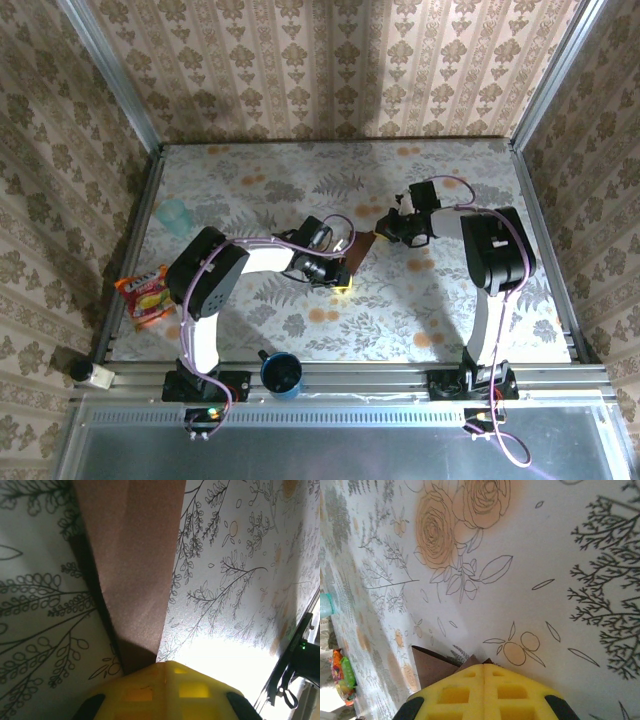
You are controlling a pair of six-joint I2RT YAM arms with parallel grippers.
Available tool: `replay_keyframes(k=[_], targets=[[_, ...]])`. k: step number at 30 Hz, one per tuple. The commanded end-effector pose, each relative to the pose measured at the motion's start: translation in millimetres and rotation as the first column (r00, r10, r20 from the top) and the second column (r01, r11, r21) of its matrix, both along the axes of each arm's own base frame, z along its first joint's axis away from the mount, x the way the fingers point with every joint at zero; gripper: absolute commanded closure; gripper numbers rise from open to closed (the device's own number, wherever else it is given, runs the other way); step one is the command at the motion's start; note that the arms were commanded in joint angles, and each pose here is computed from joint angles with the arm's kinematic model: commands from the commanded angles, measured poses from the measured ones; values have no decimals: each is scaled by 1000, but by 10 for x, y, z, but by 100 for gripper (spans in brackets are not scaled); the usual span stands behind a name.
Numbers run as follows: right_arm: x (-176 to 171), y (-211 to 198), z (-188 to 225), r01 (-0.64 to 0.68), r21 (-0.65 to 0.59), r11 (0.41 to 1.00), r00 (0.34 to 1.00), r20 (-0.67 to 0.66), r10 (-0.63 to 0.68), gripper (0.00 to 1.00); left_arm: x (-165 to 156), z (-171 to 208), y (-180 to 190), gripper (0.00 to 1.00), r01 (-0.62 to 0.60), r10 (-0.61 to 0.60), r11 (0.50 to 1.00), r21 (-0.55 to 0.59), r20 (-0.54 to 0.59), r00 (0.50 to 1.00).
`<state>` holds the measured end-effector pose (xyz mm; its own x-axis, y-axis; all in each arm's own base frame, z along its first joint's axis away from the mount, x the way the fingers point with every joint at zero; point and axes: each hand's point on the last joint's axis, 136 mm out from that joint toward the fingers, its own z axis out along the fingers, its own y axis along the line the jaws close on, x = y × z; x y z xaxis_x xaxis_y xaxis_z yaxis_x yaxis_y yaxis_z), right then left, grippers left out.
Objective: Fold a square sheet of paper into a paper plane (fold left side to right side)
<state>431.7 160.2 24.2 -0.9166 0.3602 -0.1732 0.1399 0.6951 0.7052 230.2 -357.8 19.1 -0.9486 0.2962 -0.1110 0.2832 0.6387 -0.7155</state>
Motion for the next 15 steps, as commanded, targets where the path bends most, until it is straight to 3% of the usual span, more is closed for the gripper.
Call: replay_keyframes(k=[1, 9, 15], targets=[[35, -125, 362, 32, -16, 999, 998, 62, -31, 97, -164, -463, 336, 100, -64, 74, 976, 207, -42, 996], [-418, -421, 556, 87, -79, 993, 993, 88, -80, 71, 89, -83, 98, 99, -103, 94, 988, 112, 82, 992], [-794, -686, 554, 151, -155, 976, 986, 96, -137, 44, 255, 491, -111, 79, -68, 54, 997, 46, 257, 965]])
